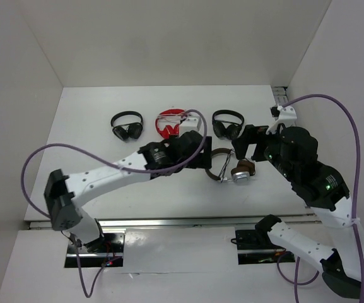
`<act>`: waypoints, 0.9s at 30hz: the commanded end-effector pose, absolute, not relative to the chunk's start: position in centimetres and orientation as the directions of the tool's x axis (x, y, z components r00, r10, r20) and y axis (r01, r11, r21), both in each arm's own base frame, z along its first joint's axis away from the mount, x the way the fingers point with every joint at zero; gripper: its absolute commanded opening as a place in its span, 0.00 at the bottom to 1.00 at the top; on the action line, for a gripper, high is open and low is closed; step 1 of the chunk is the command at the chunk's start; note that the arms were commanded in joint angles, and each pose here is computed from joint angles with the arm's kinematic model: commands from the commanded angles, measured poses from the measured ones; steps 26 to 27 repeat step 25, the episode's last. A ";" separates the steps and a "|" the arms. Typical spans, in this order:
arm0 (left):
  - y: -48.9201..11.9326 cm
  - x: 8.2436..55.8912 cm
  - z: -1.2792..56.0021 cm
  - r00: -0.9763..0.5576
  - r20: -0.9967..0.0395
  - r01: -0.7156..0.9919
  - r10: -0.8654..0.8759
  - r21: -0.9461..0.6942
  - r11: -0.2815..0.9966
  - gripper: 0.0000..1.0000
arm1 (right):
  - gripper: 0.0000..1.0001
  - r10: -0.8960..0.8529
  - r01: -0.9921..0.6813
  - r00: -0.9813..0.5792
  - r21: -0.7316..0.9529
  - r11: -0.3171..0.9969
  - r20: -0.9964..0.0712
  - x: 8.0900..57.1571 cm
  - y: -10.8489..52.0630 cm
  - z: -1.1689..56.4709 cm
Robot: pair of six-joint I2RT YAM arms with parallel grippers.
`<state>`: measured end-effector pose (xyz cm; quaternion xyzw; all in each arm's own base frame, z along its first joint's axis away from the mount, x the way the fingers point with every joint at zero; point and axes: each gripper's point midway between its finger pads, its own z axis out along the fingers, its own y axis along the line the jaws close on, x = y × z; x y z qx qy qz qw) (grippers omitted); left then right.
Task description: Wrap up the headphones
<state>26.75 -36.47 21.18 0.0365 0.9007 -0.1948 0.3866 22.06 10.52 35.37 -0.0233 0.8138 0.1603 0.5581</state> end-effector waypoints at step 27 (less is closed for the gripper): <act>-4.7 9.8 26.1 -0.617 -0.702 0.060 -0.355 -0.492 0.868 1.00 | 1.00 0.212 -0.146 -0.382 0.285 0.947 -0.900 9.7 2.3 34.7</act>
